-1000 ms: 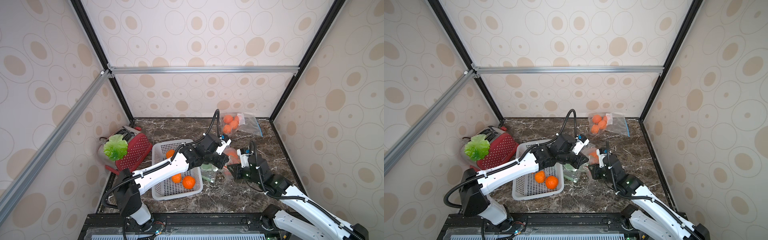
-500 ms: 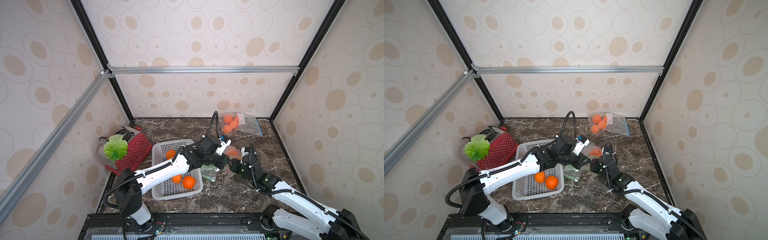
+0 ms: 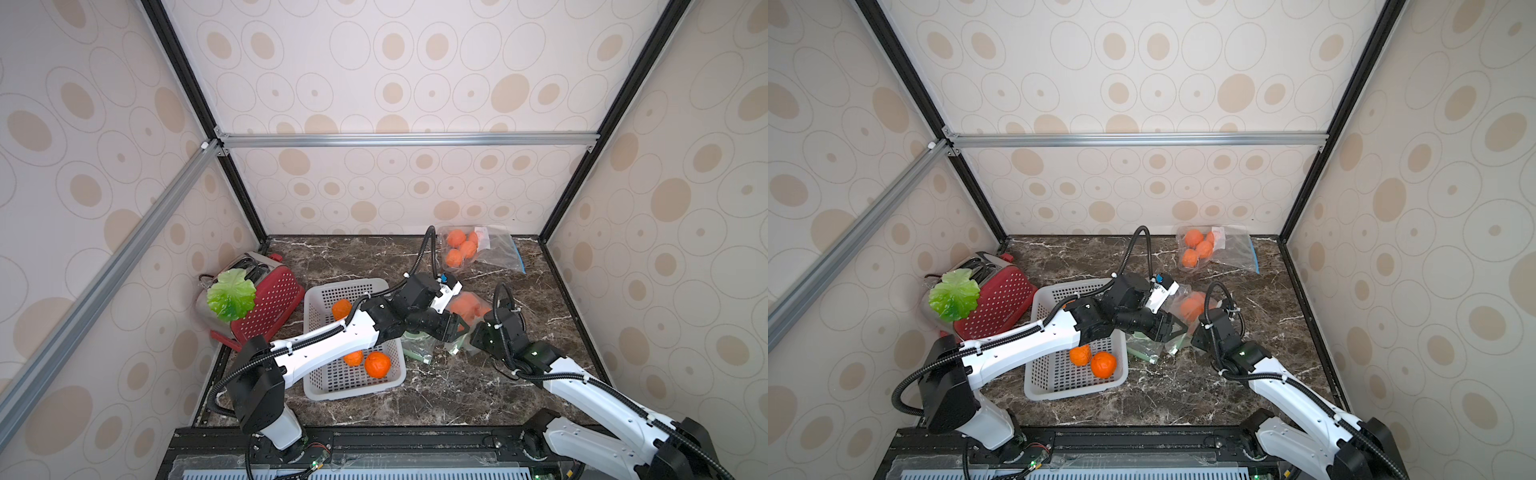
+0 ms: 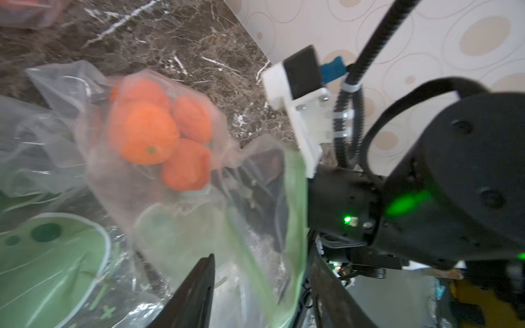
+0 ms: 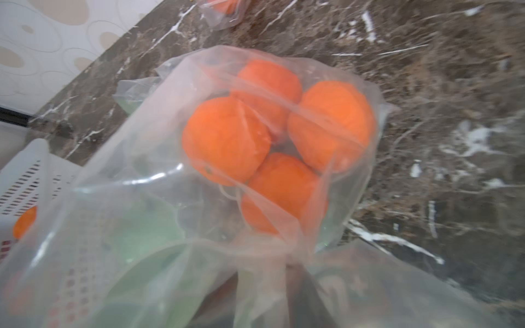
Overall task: Open the zip-top bag and take out the orange
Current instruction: Pick up the orange from the zipper food storage bag.
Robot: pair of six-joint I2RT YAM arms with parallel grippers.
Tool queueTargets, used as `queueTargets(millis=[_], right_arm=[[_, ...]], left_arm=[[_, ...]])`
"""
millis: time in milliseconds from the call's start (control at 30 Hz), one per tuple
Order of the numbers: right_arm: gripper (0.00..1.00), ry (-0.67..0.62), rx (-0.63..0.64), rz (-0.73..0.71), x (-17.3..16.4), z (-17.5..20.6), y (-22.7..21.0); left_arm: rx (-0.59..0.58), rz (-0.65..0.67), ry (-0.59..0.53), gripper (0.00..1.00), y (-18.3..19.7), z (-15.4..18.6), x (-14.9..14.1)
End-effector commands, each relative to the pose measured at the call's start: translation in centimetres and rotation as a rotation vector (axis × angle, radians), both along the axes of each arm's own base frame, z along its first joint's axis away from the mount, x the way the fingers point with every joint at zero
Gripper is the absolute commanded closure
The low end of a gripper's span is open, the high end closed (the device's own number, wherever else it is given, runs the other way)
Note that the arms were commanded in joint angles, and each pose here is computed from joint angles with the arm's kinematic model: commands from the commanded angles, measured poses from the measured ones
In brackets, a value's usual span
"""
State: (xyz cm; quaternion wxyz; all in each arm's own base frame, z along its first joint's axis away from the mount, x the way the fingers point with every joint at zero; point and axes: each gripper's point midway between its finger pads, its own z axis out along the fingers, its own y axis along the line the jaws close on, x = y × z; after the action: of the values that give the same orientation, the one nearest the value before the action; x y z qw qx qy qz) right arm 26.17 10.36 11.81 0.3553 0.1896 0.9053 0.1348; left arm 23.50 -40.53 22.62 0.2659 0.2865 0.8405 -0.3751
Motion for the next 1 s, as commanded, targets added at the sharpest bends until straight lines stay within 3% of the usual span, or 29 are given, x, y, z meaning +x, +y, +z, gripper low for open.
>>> queueTargets(millis=[0, 100, 333, 433, 567, 800, 967], right_arm=[[0.66, 0.058, -0.154, -0.05, -2.2, -0.7, -3.7], [0.62, 0.034, -0.192, -0.035, -2.0, -0.1, -4.4], [0.57, -0.023, -0.168, 0.011, -1.9, 0.5, -4.2], [0.58, -0.015, -0.189, 0.023, -2.3, 0.0, -4.6], [0.58, -0.006, -0.149, 0.063, -2.6, -0.8, -3.7], [0.56, -0.052, -0.062, 0.142, -2.0, -0.3, -1.5], [0.55, -0.127, 0.031, 0.163, -0.9, 1.2, 0.1]], left_arm=[[0.094, 0.147, -0.166, 0.38, 4.0, 2.2, 3.4], [0.054, 0.228, -0.151, 0.34, 4.7, 2.3, 6.7], [0.156, 0.133, -0.095, 0.31, -0.5, -1.3, 12.2], [0.135, 0.062, -0.055, 0.25, -3.4, -2.9, 14.3], [0.152, 0.07, -0.015, 0.26, -5.1, -6.0, 17.0], [0.182, 0.069, 0.086, 0.24, -6.8, -12.0, 18.2], [0.124, 0.064, 0.162, 0.38, -7.2, -13.3, 16.9]])
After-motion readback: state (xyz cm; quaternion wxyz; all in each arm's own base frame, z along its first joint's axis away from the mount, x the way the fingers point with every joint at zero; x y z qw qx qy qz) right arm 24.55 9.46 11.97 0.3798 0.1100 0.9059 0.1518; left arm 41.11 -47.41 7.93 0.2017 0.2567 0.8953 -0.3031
